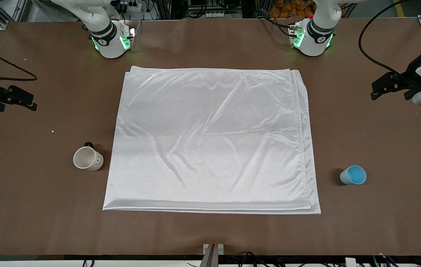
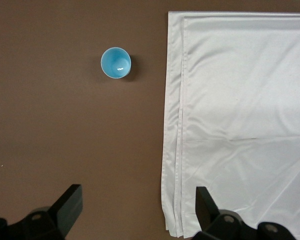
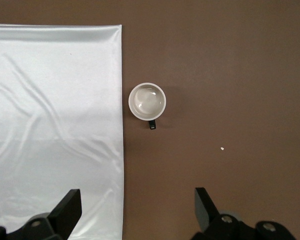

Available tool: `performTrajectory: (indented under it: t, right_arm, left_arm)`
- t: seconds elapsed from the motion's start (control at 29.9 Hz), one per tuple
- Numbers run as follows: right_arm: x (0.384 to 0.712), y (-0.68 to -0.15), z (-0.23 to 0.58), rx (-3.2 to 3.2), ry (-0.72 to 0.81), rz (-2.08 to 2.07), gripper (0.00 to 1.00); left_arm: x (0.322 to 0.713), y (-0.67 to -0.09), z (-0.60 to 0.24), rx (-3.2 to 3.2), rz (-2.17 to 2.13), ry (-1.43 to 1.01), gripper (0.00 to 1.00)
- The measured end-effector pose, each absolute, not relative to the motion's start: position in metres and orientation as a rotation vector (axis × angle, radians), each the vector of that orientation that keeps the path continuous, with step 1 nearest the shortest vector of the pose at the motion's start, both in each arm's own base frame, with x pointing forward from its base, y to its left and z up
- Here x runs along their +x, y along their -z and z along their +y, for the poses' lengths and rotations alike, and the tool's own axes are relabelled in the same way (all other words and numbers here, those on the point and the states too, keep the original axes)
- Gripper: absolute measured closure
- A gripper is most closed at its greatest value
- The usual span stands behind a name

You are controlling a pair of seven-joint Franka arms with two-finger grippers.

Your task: Place blue cup into white mug on cloth

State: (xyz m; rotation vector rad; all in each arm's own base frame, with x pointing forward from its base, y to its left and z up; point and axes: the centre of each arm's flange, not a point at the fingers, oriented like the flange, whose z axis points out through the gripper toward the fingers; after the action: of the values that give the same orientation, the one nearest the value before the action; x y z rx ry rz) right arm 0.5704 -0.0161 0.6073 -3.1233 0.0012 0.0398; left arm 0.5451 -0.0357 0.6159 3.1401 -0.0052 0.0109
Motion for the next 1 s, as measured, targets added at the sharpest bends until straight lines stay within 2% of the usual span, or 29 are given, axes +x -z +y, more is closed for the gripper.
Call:
performTrajectory:
  t: [0.57, 1.0]
  right_arm:
    - [0.572, -0.602, -0.016, -3.118, -0.056, 0.001, 0.00]
    - [0.577, -0.547, -0.017, -3.097, -0.270, -0.051, 0.00]
  left_arm:
    - [0.552, -0.602, -0.037, 3.140, -0.008, 0.028, 0.00]
    - [0.576, -0.562, -0.028, 3.154, 0.010, 0.113, 0.00]
